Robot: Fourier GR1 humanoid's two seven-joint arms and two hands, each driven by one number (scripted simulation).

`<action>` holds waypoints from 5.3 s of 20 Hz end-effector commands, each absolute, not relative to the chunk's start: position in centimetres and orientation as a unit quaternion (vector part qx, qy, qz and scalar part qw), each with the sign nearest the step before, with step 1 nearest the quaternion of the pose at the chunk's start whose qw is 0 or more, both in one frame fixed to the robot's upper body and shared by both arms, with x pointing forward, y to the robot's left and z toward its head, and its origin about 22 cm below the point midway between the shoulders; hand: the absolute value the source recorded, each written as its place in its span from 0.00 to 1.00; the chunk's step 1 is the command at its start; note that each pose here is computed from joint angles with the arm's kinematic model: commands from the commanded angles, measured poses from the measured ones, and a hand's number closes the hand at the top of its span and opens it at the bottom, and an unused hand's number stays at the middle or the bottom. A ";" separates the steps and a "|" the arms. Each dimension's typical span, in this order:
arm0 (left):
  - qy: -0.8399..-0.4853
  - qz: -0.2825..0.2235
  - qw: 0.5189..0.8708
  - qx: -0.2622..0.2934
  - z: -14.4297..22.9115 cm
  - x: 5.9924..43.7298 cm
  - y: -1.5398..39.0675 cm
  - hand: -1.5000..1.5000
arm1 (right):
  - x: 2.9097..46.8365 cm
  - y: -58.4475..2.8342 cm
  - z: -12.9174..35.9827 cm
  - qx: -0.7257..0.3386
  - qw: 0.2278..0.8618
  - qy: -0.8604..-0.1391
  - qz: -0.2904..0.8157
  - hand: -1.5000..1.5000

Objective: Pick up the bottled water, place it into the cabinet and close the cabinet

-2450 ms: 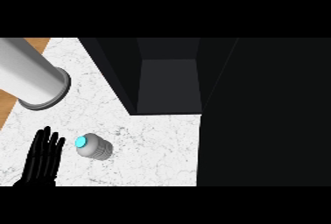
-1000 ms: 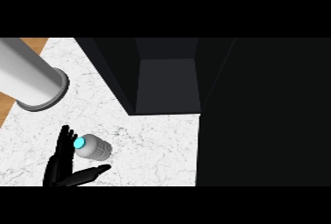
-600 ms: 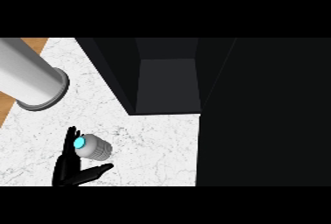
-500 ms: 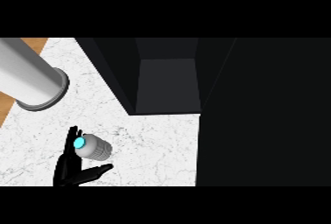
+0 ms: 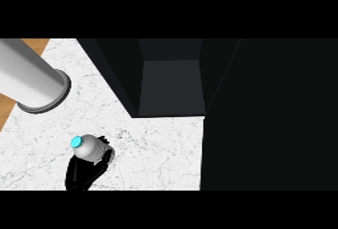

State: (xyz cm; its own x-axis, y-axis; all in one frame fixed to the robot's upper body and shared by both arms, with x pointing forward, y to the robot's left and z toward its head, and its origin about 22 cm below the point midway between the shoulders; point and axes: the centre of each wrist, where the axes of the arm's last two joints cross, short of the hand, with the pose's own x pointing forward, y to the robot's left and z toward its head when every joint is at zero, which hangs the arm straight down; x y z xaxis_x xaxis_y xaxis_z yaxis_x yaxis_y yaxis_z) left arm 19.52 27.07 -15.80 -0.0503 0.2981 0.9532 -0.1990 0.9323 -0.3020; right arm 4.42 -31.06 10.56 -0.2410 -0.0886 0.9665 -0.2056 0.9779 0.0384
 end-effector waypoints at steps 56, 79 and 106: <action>-0.766 0.018 0.643 0.007 2.2 33.4 10.5 1.00 | 3.5 -31.4 14.4 0.111 0.573 -0.811 0.049 0.00; -0.771 0.032 0.623 0.124 2.7 36.1 14.1 1.00 | 5.4 -32.3 13.1 0.146 0.559 -0.814 0.058 0.00; -0.818 0.010 0.568 0.090 6.1 34.2 12.7 0.00 | 7.1 -32.9 13.0 0.153 0.549 -0.817 0.088 0.00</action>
State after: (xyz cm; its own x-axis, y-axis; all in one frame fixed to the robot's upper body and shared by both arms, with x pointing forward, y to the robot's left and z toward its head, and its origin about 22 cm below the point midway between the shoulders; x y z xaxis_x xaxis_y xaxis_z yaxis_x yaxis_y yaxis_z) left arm 29.43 18.91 -0.39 -0.1569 -0.2440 0.9570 -0.3623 0.9157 0.1741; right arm 7.07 -33.62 11.72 -0.3253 -0.1515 0.9334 -0.3473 0.9372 0.0311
